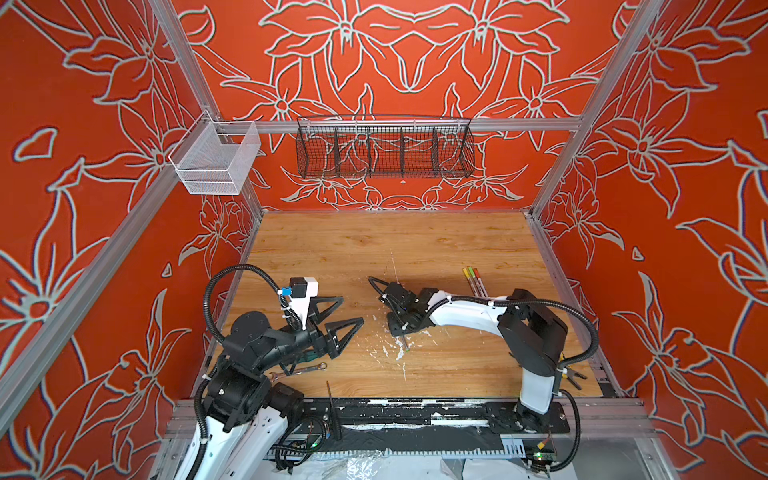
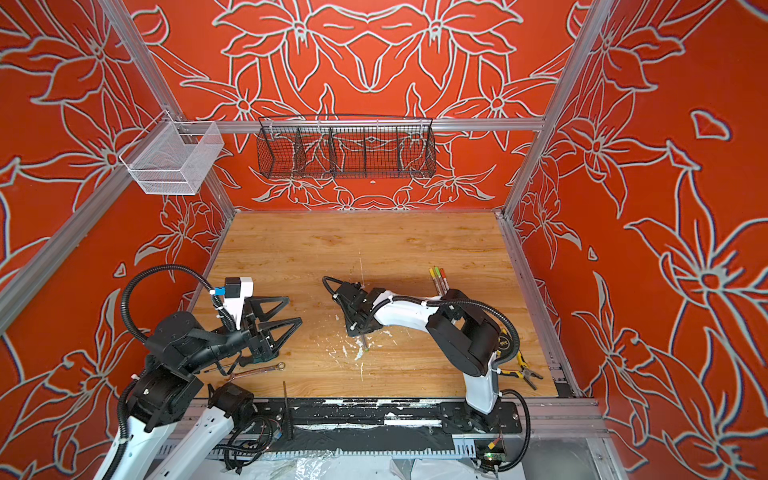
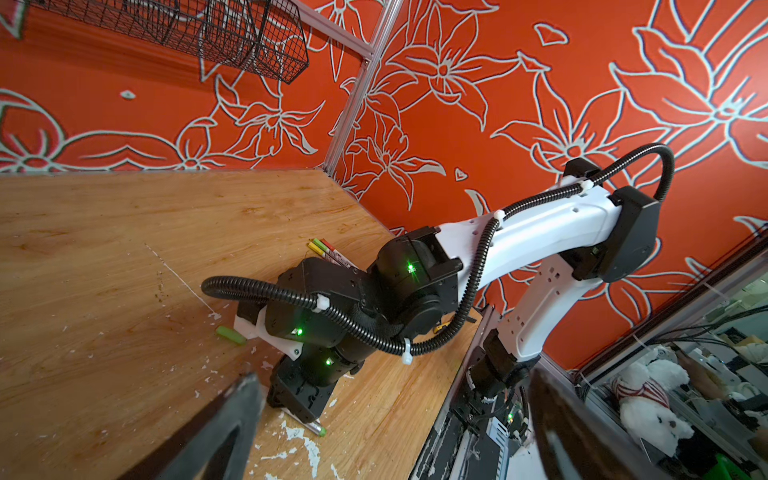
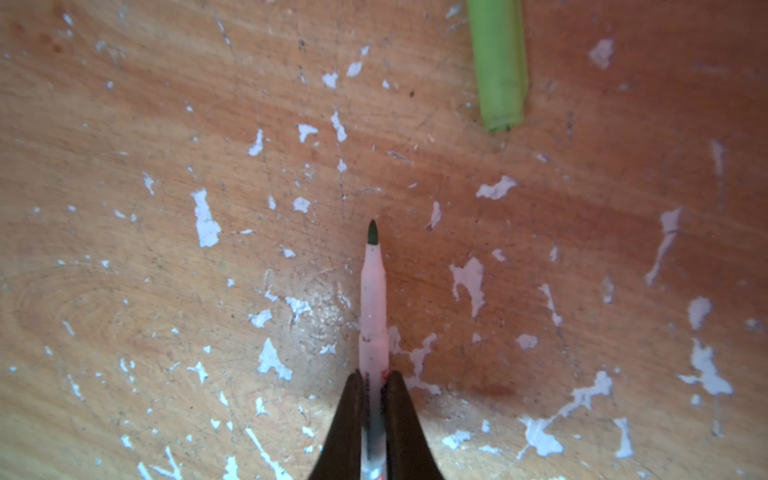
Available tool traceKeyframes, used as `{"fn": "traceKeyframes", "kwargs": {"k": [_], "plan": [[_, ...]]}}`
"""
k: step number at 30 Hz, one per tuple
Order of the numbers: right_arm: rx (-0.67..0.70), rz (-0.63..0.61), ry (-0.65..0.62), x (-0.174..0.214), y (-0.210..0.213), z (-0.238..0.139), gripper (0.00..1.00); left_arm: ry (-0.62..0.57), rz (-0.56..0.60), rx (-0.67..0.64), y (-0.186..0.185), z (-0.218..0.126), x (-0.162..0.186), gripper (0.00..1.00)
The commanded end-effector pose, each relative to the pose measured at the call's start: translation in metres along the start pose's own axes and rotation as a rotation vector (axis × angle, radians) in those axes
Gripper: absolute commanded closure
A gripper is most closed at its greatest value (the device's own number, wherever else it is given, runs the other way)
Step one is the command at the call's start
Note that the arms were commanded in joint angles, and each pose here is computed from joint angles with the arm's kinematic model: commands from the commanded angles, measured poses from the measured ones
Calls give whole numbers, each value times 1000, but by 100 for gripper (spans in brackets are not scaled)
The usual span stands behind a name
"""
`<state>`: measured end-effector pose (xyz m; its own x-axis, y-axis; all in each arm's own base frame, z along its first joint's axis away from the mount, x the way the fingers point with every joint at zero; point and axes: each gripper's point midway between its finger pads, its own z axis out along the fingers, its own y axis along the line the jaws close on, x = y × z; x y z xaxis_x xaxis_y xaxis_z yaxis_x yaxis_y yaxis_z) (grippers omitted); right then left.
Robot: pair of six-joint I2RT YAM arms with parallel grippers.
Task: Insert the pens into the pen caps
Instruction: 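Lower the right gripper and grasp the white pen with green tip, then lift the white pen toward the left gripper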
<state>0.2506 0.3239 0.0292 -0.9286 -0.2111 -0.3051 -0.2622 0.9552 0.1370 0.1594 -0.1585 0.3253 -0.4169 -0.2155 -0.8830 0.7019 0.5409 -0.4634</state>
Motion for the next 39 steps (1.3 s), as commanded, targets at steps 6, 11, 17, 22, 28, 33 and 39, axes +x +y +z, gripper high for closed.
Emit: {"fn": "traceKeyframes", "kwargs": {"k": [6,11,17,22,28,33,39], "plan": [[-98,-76,-127,-26,14,-34,95,12,-67,28,5,11,2,3],[-246,-153,-244,-37,29,-75,95,10,-76,22,7,13,2,3],[-398,-235,-366,-42,42,-126,95,8,-100,22,12,17,4,3],[-579,-319,-549,-40,55,-180,95,35,-120,41,13,23,7,3],[-718,-388,-685,-34,63,-228,95,81,-162,126,6,33,11,2],[-848,-415,-744,-32,77,-257,94,97,-194,162,7,40,14,5],[-1008,-449,-774,-27,96,-283,94,80,-186,166,8,42,11,16]]}}
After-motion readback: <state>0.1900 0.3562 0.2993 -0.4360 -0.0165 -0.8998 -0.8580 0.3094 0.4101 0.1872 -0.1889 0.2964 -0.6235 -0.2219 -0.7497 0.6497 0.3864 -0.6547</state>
